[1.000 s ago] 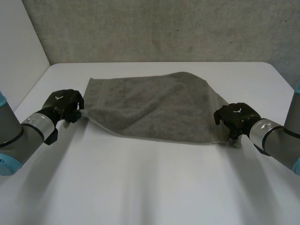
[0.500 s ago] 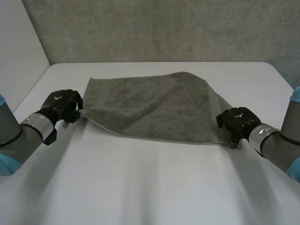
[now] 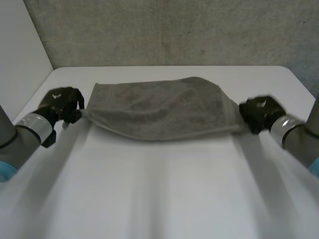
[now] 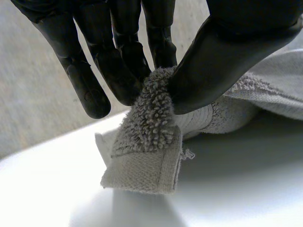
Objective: Fold the towel.
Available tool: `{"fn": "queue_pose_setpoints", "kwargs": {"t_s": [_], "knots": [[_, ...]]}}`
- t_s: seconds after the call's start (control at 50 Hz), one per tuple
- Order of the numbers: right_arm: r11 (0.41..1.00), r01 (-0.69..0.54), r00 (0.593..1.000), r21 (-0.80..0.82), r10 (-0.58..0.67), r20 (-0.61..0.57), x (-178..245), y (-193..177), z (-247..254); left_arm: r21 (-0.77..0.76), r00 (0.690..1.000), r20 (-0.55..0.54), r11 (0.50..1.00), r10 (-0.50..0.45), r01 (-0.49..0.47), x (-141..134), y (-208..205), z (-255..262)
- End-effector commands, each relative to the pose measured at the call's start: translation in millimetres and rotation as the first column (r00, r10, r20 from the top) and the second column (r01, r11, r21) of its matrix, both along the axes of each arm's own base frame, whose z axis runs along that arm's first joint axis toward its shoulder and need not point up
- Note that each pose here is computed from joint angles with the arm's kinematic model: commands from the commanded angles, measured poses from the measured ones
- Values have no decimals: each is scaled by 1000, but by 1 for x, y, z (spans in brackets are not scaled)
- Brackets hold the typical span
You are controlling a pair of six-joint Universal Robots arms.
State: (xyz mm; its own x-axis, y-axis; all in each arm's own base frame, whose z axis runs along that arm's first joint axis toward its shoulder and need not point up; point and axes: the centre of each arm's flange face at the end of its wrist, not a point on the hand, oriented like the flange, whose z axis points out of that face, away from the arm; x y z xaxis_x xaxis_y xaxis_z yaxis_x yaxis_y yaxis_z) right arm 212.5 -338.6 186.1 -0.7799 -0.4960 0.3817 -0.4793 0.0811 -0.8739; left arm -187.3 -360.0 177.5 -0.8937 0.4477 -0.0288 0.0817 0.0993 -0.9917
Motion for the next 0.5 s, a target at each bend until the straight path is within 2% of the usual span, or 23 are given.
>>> {"fn": "queue_pose_setpoints", "kwargs": {"t_s": [0.02, 0.04, 0.08, 0.1, 0.14, 0.2, 0.28, 0.34, 0.4, 0.5], "knots": [[987, 43, 992, -155, -24, 121, -10, 2, 100, -152, 999, -21, 988, 24, -27, 9, 6, 77], [987, 43, 992, -155, -24, 122, -10, 2, 100, -153, 999, -21, 988, 24, -27, 9, 6, 77], [980, 16, 989, -200, 14, 149, -11, 10, 144, -213, 998, -55, 977, 18, -29, 10, 20, 122], [980, 16, 989, -200, 14, 149, -11, 10, 144, -213, 998, -55, 977, 18, -29, 10, 20, 122], [968, -13, 985, -251, 55, 161, -9, 21, 183, -272, 993, -113, 962, -15, -16, 9, 36, 167], [967, -20, 985, -255, 62, 158, -12, 28, 207, -299, 989, -140, 954, -36, -8, 9, 43, 185], [975, -17, 987, -223, 51, 150, -15, 25, 208, -325, 975, -213, 946, -68, -5, 12, 47, 212], [986, -24, 991, -164, 46, 128, -12, 9, 187, -290, 971, -232, 957, -56, -14, 14, 37, 205], [992, -36, 996, -122, 46, 81, -6, -4, 164, -175, 972, -235, 984, -23, -19, 15, 7, 165], [994, -52, 999, -100, 52, -1, 19, -20, 132, -61, 972, -234, 998, 2, -17, 12, -32, 117]]}}
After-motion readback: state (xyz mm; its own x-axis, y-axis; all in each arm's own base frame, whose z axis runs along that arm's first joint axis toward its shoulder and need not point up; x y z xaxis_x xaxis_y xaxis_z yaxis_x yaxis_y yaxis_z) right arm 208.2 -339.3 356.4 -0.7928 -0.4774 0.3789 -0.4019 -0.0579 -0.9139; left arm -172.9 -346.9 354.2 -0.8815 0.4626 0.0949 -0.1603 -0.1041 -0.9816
